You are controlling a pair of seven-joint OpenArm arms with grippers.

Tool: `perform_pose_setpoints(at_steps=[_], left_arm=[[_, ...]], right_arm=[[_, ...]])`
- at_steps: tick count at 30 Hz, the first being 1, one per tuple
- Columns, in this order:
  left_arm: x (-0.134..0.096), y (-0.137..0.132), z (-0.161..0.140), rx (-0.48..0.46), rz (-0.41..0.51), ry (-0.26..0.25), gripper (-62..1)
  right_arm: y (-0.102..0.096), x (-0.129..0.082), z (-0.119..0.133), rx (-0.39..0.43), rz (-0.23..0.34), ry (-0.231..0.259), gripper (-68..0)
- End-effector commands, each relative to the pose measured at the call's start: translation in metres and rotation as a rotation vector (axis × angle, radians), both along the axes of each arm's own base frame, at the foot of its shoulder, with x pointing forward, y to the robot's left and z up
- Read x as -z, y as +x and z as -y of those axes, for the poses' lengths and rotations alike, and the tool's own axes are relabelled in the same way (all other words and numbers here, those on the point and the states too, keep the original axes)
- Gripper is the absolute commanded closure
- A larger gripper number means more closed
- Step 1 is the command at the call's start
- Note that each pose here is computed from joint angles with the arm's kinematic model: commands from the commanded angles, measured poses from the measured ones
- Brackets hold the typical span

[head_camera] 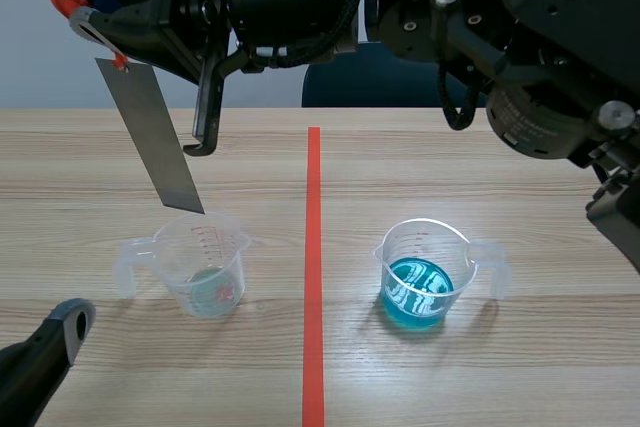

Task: Do the redox reaction experiment

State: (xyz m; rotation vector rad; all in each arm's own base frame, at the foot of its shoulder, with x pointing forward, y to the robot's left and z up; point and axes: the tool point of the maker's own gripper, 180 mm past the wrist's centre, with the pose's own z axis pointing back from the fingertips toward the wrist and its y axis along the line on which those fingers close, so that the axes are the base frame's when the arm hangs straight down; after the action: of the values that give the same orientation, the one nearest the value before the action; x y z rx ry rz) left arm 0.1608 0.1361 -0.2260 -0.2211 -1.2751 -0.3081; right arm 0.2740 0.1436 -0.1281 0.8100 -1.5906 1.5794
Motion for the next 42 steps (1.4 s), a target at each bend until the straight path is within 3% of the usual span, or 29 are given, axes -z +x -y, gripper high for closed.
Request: perform_pose_setpoints(at_steps=[1,22,33,42], left_arm=[[-0.009,0.002,0.004,0.001,0.03,-0.021,-62.3],[-0.009,0.002,0.004,0.001,0.03,-0.021,-62.3],[-0.009,0.002,0.004,0.001,0.03,-0.021,-62.3],[-0.009,0.002,0.004,0.001,0.03,-0.021,-62.3]], right_arm=[[-0.003,-0.014,-0.001,-0.021,0.024,0.027,-0.8],[-0.004,0.0,0.0,-0.009,-0.002,0.006,-0.8],[-0.005,0.031,-0.002,-0.043,-0.061,-0.007,-0.8],[-0.001,0.052,-0.003,-0.063,-0.069,-0.012,-0.8]])
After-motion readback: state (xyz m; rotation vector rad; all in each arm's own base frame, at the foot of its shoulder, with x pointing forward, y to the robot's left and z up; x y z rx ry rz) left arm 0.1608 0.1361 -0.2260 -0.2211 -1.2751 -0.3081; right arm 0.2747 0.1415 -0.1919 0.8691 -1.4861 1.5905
